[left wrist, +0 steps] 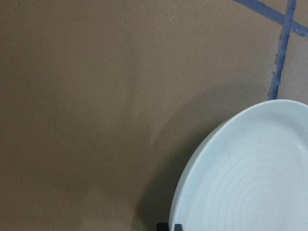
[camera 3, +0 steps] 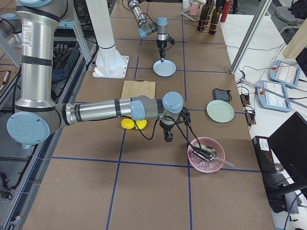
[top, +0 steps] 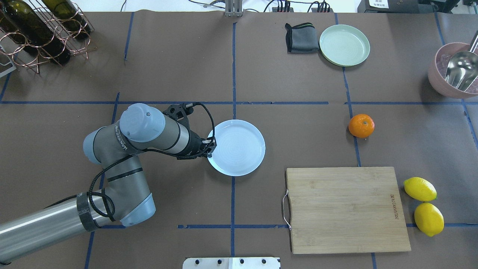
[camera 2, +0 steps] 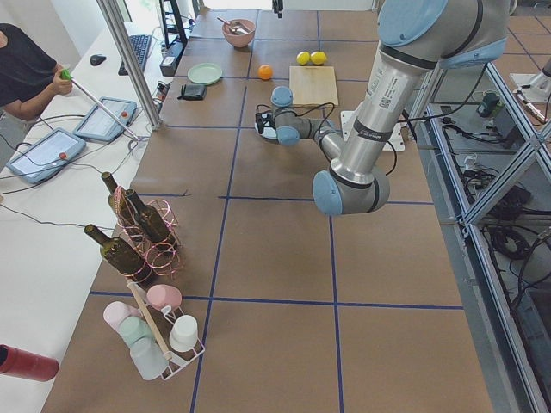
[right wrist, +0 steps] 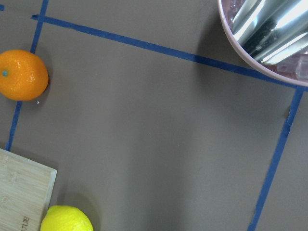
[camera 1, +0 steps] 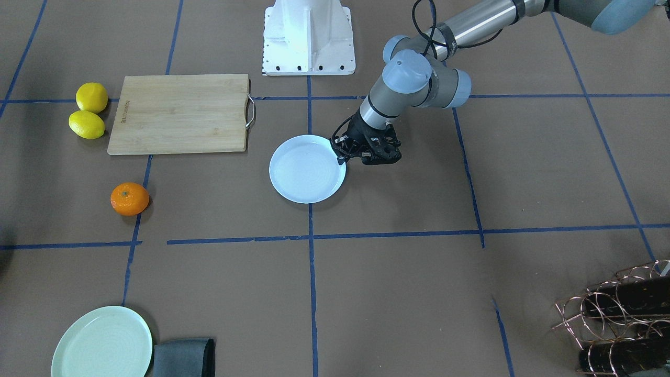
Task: Pick orange to plate
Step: 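Slide the white plate with the left gripper toward the table center, then release the white plate with the left gripper while the right gripper reaches for the orange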
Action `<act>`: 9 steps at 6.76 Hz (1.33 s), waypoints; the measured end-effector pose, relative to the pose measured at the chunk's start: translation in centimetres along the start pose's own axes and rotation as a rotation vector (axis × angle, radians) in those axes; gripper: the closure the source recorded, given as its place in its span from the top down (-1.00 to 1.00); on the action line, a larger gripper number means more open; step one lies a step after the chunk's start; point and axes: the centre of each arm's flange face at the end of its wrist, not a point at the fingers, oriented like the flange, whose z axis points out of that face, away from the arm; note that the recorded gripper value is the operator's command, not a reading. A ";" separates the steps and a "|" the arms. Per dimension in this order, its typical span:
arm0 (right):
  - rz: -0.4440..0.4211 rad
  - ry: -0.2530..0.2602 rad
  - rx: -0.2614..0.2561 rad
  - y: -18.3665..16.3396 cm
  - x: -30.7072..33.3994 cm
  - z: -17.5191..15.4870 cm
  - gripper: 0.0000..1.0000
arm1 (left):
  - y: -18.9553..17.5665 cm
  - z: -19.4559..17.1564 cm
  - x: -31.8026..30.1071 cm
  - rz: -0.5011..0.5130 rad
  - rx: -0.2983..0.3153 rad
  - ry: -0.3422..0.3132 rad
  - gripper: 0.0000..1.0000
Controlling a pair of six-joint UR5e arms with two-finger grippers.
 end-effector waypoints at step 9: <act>0.237 0.133 0.250 -9.0 -23.9 15.2 1.00 | 0.5 -4.1 1.9 -0.055 0.018 0.076 0.83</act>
